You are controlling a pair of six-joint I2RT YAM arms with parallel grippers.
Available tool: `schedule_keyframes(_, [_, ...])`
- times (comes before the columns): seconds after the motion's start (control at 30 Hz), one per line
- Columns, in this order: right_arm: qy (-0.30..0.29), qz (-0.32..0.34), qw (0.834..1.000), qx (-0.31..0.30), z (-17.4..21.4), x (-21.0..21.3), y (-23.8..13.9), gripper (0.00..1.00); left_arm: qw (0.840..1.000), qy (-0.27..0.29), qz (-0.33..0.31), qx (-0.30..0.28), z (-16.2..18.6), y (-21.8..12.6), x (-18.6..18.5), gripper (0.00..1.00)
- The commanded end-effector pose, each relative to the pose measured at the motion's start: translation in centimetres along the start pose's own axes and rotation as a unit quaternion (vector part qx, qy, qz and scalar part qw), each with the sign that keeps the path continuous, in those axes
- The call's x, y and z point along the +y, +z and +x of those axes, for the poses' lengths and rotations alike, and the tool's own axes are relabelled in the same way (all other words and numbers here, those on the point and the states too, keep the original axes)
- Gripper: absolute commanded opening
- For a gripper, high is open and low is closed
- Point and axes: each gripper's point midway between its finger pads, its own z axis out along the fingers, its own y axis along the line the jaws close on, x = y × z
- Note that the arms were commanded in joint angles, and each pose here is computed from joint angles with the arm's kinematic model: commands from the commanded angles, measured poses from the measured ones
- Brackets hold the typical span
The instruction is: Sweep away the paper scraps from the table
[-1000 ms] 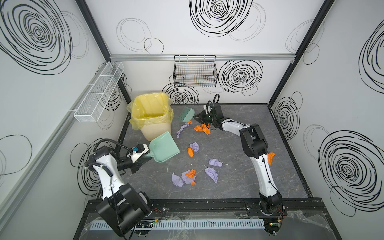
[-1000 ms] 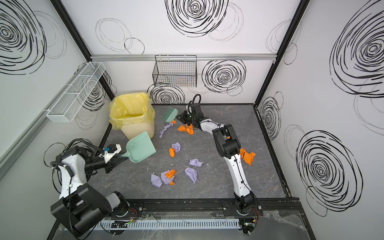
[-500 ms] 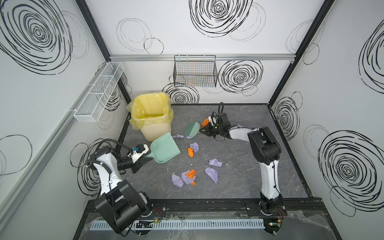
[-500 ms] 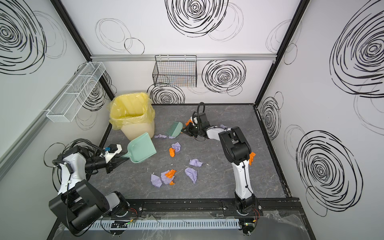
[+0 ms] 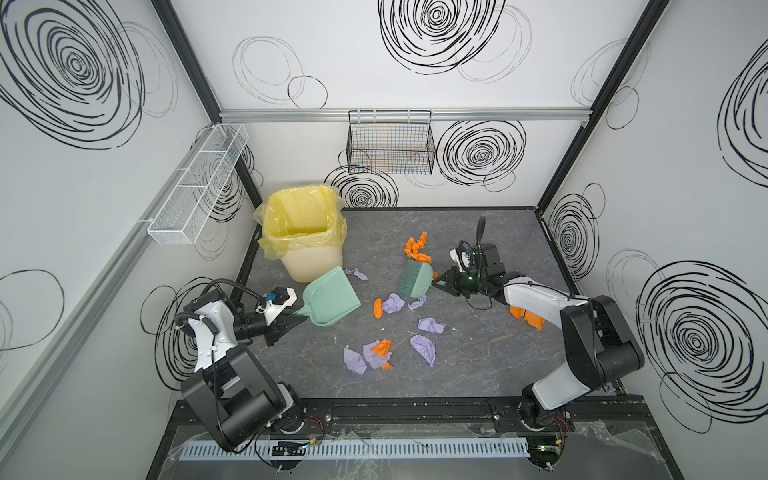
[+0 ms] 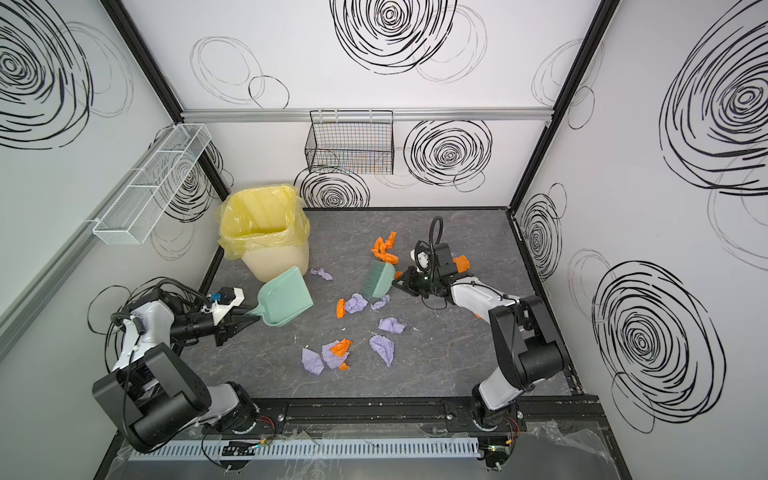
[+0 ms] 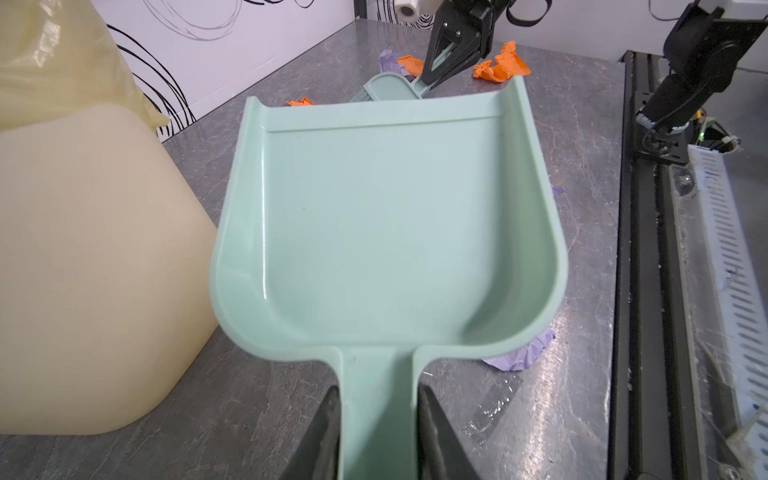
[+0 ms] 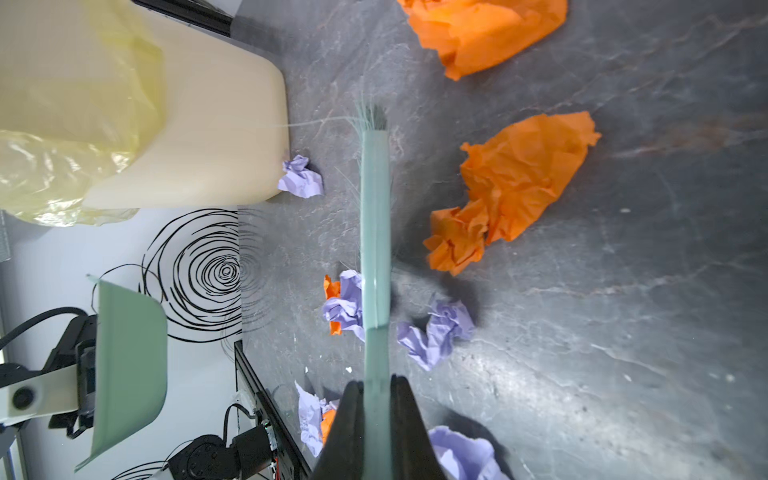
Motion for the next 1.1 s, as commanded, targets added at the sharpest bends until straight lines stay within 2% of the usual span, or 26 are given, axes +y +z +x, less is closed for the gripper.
schedule_keyframes(0.0, [-0.030, -0.028, 0.999, -0.022, -1.6, 4.2, -0.9, 0.00, 0.999, 0.000, 0.006, -0.032, -1.2, 0.2, -0.2, 0.00])
schedule_keyframes(0.13, [-0.045, -0.060, 0.997, -0.025, -2.7, 8.1, 1.2, 0.00, 0.999, 0.007, 0.017, -0.033, -1.0, 0.7, -0.9, 0.00])
schedule_keyframes(0.23, [-0.040, -0.075, 0.996, -0.011, -3.4, 10.1, 4.3, 0.00, 0.999, 0.007, 0.022, -0.039, -1.1, 1.0, -1.1, 0.00])
schedule_keyframes(0.53, [-0.018, -0.104, 0.994, 0.011, -6.0, 13.4, 12.5, 0.00, 0.998, 0.019, 0.037, -0.054, -1.8, 1.9, -2.8, 0.00])
schedule_keyframes(0.8, [0.006, -0.096, 0.995, 0.040, -5.8, 11.3, 16.5, 0.00, 0.998, 0.025, 0.038, -0.049, -1.8, 1.9, -3.0, 0.00])
schedule_keyframes(0.93, [0.005, -0.061, 0.997, 0.052, -4.5, 8.7, 16.2, 0.00, 0.998, 0.026, 0.039, -0.044, -1.7, 1.8, -3.0, 0.00])
schedule_keyframes(1.07, [0.010, -0.032, 0.998, 0.061, -2.9, 5.7, 14.0, 0.00, 0.998, 0.025, 0.041, -0.041, -1.5, 1.9, -3.1, 0.00])
